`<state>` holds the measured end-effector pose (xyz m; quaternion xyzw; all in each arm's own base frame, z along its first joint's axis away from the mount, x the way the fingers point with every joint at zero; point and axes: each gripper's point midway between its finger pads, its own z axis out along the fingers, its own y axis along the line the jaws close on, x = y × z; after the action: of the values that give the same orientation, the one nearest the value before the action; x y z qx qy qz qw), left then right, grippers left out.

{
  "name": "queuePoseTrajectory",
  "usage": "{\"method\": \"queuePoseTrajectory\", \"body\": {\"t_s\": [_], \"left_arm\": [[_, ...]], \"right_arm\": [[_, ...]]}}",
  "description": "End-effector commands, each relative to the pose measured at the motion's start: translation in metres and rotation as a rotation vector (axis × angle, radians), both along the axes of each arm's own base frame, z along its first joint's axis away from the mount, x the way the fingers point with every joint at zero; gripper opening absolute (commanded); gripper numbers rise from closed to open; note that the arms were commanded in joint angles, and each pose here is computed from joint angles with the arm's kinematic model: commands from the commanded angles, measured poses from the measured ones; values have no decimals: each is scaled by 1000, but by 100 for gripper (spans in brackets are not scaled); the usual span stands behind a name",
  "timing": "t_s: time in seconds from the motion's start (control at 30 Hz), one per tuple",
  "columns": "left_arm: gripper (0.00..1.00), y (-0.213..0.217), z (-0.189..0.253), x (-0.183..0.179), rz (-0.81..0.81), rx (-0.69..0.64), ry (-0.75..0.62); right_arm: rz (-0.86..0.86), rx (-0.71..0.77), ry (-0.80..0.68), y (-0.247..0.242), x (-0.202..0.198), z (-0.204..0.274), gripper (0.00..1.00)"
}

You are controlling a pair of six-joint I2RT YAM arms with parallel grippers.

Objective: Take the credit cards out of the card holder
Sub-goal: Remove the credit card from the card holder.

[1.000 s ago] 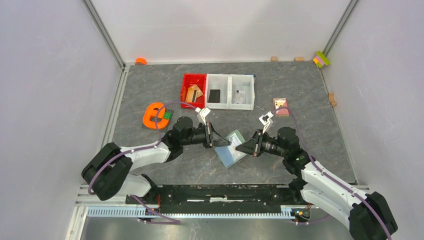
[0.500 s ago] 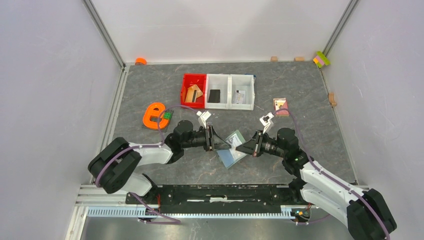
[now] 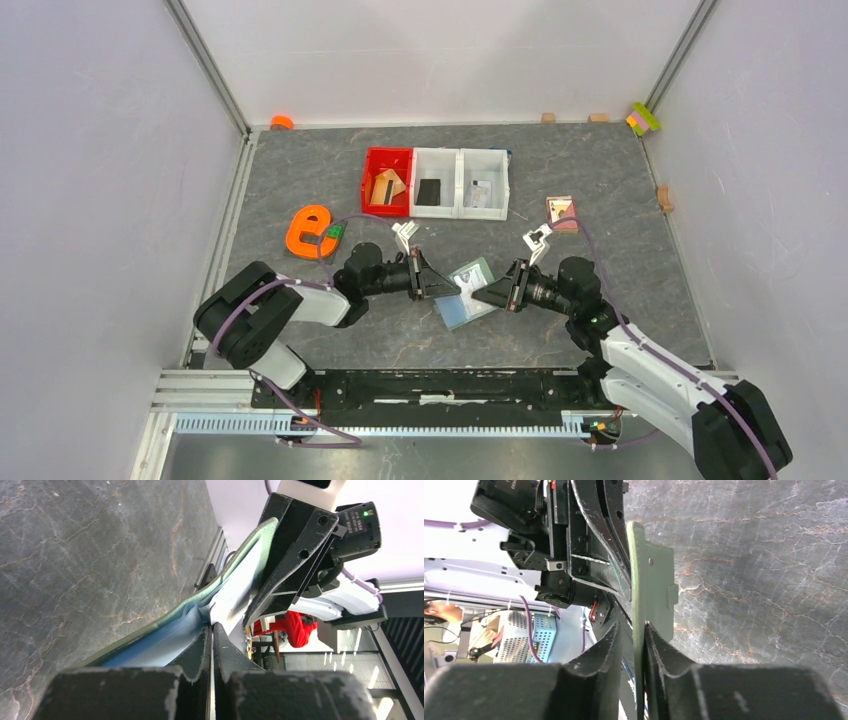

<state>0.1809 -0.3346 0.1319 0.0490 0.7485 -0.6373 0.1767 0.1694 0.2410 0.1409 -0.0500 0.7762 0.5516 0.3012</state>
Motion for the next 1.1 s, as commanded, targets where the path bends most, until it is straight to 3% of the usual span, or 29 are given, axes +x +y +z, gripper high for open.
{"method": "queuePoseTrajectory", "body": {"t_s": [0.0,0.37,0.6,0.73,0.77,0.83,0.93,1.07], "left_arm": [[2,-2,29,-2,-33,-122,-53],[2,1,17,-8,-73,-72,-48],[2,3,11,-8,-81,-30,-49],[2,2,11,-6,-75,-31,-51],[5,1,11,-5,-74,-32,-52],[27,1,6,-4,-67,-23,-47],[47,-2,-3,-4,-60,-3,-49],[52,-10,-7,-6,-66,-20,-43]], "right_arm": [[7,60,-73,-1,0,18,27],[-66,57,-90,-17,13,17,24],[-80,24,-80,-22,16,12,0],[-61,52,-66,-20,11,11,0],[-60,52,-61,-20,11,10,0],[-63,45,-50,-21,10,5,0],[-71,45,-31,-22,8,-2,0],[-68,75,-15,-21,6,-2,0]]}}
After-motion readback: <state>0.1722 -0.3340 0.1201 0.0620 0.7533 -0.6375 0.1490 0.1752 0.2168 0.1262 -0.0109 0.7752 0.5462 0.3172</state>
